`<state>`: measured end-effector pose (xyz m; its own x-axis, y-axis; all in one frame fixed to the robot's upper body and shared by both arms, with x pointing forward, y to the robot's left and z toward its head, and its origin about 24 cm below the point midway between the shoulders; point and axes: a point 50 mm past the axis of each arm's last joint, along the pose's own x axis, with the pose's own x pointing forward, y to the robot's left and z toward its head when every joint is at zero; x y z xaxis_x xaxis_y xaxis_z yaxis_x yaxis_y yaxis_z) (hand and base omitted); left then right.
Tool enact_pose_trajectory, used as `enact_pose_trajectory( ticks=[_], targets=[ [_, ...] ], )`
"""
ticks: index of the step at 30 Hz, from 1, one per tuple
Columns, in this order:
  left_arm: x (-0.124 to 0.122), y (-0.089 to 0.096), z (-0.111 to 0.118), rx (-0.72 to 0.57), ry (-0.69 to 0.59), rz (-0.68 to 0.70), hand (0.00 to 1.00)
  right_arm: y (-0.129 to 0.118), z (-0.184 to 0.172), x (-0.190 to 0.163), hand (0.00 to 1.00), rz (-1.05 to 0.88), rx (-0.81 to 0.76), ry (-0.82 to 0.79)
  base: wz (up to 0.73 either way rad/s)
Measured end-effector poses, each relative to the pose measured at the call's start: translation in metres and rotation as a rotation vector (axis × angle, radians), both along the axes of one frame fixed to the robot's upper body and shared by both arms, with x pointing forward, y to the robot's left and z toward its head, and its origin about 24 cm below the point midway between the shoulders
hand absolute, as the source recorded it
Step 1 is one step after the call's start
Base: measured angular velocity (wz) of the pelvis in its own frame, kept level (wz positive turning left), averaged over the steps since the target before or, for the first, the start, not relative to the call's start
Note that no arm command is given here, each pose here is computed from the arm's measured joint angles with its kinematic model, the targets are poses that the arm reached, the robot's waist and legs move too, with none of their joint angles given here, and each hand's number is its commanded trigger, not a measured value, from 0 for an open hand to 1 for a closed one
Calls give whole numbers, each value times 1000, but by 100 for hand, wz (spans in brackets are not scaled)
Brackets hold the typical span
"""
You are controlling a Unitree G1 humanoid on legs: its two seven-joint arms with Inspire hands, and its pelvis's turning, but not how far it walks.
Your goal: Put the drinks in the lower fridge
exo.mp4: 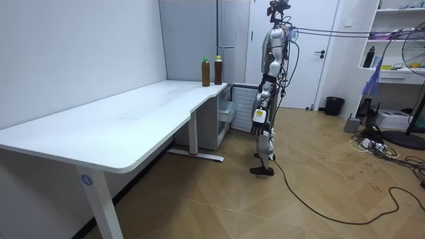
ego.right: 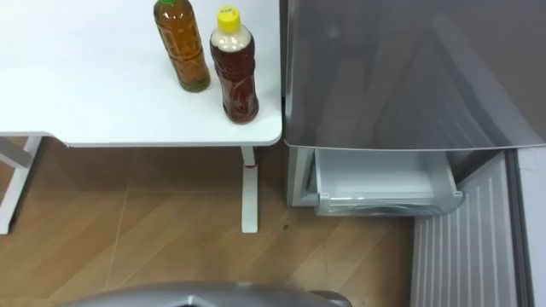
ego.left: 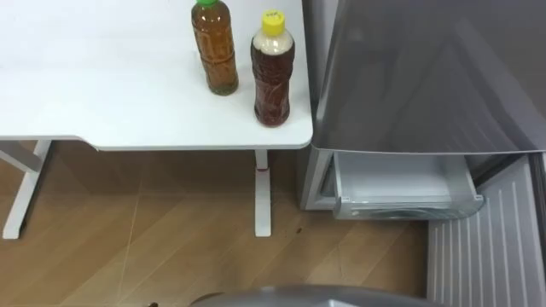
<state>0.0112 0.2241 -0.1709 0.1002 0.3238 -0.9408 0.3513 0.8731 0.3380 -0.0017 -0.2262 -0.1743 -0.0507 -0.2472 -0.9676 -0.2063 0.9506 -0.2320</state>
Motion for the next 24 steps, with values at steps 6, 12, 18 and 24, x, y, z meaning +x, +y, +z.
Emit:
enact_pose_trajectory(
  ticks=[6,12,18,24],
  targets=[
    [-4,0,0,-1,15,5,0,0,0,-7,0,0,0,18,0],
    [-5,0,0,-4,16,8,0,0,0,-7,0,-3,0,22,0],
    [-3,-1,0,-7,-3,63,0,0,0,-7,0,3,0,26,-2],
    [-3,2,0,17,-70,272,0,-3,1,-2,0,-18,-41,0,0]
  ],
)
